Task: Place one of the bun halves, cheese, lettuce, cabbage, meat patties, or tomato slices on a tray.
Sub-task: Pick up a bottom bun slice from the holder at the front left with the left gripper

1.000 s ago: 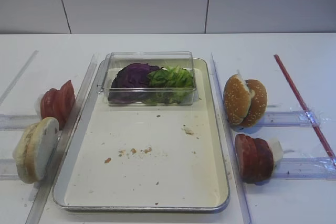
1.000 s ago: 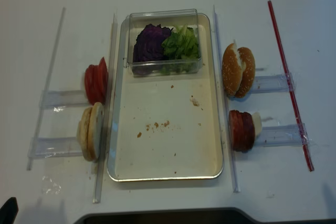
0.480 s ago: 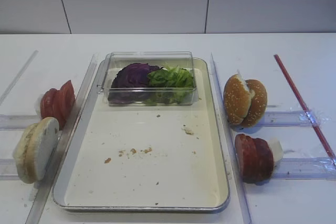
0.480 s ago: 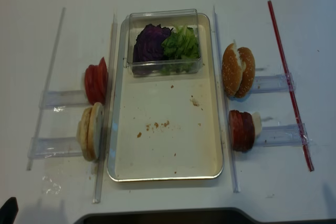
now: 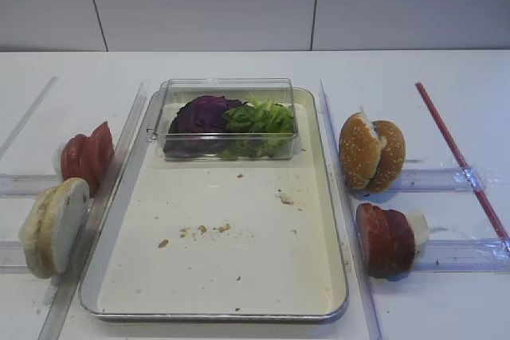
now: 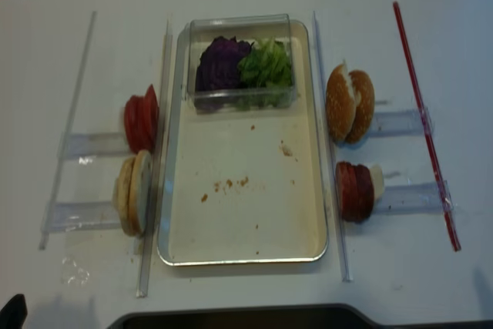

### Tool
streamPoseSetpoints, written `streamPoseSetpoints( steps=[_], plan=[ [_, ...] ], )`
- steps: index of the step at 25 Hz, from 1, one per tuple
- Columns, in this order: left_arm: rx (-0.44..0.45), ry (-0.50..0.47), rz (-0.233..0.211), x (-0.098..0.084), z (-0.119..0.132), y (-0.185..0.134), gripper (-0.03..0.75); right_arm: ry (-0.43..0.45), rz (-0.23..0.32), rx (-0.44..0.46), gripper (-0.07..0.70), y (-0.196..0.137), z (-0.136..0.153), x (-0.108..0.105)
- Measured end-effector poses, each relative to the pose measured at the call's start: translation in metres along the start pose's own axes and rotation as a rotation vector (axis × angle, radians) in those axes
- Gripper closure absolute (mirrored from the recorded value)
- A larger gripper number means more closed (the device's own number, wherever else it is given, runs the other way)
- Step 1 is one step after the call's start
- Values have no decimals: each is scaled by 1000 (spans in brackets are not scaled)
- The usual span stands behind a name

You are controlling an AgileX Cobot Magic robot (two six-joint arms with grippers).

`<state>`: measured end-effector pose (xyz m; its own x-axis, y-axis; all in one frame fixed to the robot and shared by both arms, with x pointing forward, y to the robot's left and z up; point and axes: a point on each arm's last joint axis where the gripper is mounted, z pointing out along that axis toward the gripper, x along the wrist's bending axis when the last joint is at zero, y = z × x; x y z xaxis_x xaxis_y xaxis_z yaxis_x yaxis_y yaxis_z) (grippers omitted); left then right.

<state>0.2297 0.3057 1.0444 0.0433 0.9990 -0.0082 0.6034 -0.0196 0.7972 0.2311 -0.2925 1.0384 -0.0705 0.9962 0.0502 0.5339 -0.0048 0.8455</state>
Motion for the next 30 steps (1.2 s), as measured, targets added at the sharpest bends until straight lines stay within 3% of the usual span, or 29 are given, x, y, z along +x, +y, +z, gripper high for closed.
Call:
streamPoseSetpoints(
  steps=[5,8,9,10,15,20,25,30],
  plan=[
    [138,-9,-5,-2,1,28,371,0,0,0,76,0,0,0],
    [208,-25,-39,-6,6,58,370,0,0,0,76,0,0,0],
    [268,-33,-66,-9,14,90,370,0,0,0,76,0,0,0],
    [268,-33,-66,-9,14,90,370,0,0,0,76,0,0,0],
    [397,-29,-82,-13,50,132,370,0,0,0,76,0,0,0],
    [536,-67,-89,-19,89,143,370,0,0,0,76,0,0,0],
    [630,-120,-54,-33,112,144,371,0,0,0,76,0,0,0],
    [712,-154,1,-62,134,149,370,0,0,0,76,0,0,0]
  ],
)
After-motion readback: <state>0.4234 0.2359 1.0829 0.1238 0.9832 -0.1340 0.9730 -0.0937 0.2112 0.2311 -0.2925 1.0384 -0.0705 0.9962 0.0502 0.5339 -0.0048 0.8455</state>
